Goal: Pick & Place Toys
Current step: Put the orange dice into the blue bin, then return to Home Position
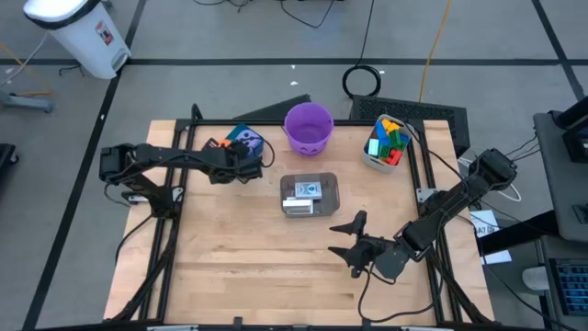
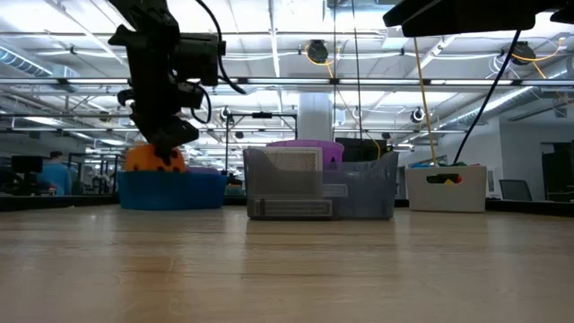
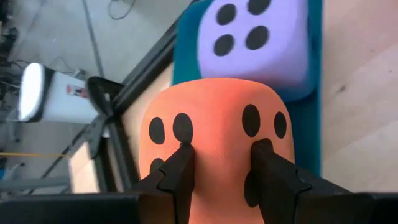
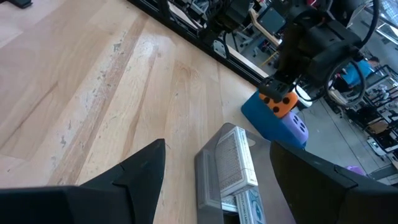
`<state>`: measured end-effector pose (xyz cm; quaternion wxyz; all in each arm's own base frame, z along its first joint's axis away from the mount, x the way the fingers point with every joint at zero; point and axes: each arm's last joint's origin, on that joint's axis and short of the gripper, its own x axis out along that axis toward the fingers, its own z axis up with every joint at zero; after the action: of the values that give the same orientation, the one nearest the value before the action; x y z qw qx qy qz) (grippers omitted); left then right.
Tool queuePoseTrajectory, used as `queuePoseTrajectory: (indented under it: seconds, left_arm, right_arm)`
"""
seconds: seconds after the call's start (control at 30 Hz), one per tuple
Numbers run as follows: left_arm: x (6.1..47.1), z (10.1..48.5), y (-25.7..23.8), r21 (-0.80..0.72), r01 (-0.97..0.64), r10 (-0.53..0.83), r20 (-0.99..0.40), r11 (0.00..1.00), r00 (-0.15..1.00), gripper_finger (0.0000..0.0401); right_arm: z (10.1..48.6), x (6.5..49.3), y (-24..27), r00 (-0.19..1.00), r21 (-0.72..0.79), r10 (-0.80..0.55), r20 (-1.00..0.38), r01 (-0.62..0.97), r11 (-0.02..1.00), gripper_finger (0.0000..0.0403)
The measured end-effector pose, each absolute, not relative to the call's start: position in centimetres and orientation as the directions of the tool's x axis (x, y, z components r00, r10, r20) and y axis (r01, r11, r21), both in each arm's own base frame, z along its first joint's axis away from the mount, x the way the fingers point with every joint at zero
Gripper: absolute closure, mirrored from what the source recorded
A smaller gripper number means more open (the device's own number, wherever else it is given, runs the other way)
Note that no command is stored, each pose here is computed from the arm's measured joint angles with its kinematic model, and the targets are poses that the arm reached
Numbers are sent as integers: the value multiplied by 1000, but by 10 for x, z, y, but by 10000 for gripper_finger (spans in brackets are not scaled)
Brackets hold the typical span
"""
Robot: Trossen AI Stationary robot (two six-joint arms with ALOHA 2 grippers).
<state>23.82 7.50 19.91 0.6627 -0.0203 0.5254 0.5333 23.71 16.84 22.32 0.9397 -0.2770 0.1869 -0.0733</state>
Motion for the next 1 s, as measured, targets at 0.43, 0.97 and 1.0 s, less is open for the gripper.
queuePoseTrajectory:
  seconds: [0.43,0.97,1.0]
  left_arm:
    - [239,191,72,482,-706,616,-783,520,-81,156]
    - [250,255,68,354,-705,542,-839,614,51,12]
    - [251,269,67,334,-710,549,-831,621,89,10]
  right_arm:
    - [223,237,168,919,-548,-242,-311,35,836,140]
    - [223,237,168,919,-563,-243,-310,29,826,140]
    - [223,237,168,919,-565,-243,-310,28,825,140]
